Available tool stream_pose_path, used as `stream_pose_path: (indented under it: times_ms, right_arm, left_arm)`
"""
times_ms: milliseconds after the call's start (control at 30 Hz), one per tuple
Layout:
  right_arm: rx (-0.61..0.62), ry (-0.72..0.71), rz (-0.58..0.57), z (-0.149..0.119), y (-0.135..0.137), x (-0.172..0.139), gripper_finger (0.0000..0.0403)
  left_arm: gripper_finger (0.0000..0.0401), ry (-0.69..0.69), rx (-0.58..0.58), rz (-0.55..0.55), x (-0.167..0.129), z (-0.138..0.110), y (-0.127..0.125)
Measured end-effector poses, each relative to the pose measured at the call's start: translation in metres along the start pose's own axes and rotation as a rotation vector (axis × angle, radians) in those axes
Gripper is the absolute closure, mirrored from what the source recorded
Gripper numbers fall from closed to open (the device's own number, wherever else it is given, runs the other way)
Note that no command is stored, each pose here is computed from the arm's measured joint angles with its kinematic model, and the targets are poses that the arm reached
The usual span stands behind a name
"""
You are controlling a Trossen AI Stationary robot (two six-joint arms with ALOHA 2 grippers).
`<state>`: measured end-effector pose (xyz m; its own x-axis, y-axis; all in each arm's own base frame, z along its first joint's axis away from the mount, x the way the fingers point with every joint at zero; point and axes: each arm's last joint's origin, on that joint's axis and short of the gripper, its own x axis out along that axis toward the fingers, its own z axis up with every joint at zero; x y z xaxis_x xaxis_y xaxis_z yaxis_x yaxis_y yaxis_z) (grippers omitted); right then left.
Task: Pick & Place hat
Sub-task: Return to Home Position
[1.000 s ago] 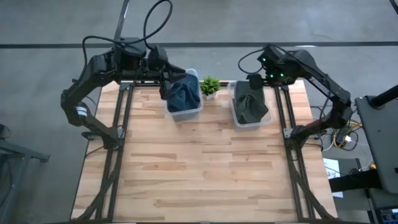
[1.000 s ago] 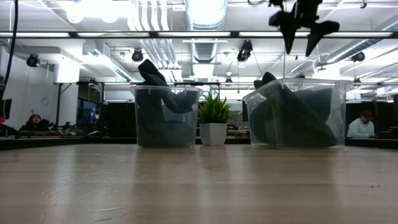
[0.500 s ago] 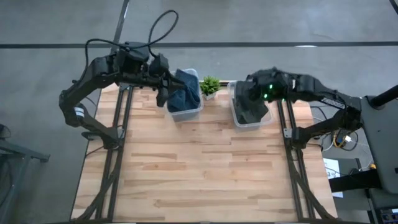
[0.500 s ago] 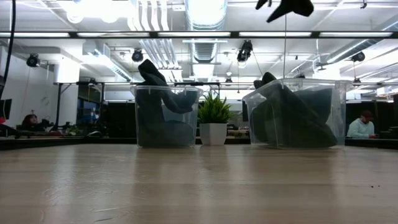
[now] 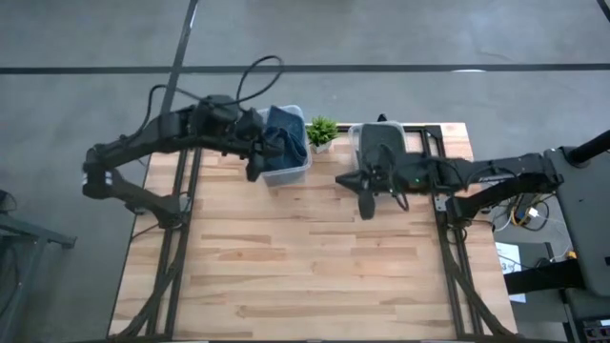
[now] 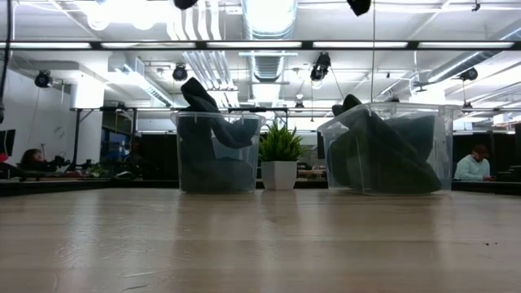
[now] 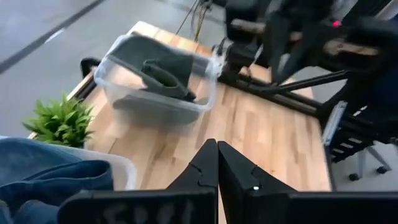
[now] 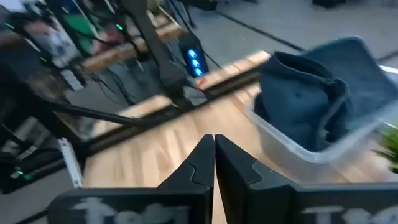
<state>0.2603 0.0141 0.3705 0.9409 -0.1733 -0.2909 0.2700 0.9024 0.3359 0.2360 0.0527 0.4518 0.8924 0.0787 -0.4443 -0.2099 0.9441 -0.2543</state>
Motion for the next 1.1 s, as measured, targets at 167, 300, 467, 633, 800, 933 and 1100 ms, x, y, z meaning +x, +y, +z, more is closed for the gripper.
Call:
stream_pose_path:
  times_ms: [167, 300, 467, 633, 800, 933, 1100]
  right_arm:
    - [-0.001, -0.008, 0.015, -0.035, -0.009, 0.002, 0.0394]
    - [-0.055, 0.146, -0.054, -0.065, -0.024, -0.002, 0.0394]
    - [-0.073, 0.066, -0.001, -0.086, -0.027, -0.004, 0.0394]
    - [-0.142, -0.054, 0.108, -0.103, -0.032, -0.005, 0.0394]
    - [-0.145, 0.047, 0.158, -0.125, -0.042, -0.010, 0.0394]
    - [-0.142, 0.104, 0.137, -0.141, -0.050, -0.012, 0.0394]
    - [-0.164, 0.053, 0.165, -0.155, -0.056, -0.014, 0.0394]
  left_arm:
    - [0.0399, -0.057, -0.034, 0.027, -0.003, -0.034, 0.007]
    - [0.0399, -0.024, -0.106, 0.144, -0.012, -0.068, 0.018]
    - [0.0399, -0.132, -0.101, 0.207, -0.016, -0.101, 0.025]
    - [0.0399, -0.235, 0.108, -0.024, -0.021, -0.122, 0.021]
    - [0.0399, -0.167, 0.106, -0.013, -0.017, -0.155, 0.029]
    - [0.0399, -0.126, 0.087, -0.052, -0.007, -0.183, 0.036]
    - [0.0399, -0.337, 0.111, -0.278, 0.007, -0.208, 0.038]
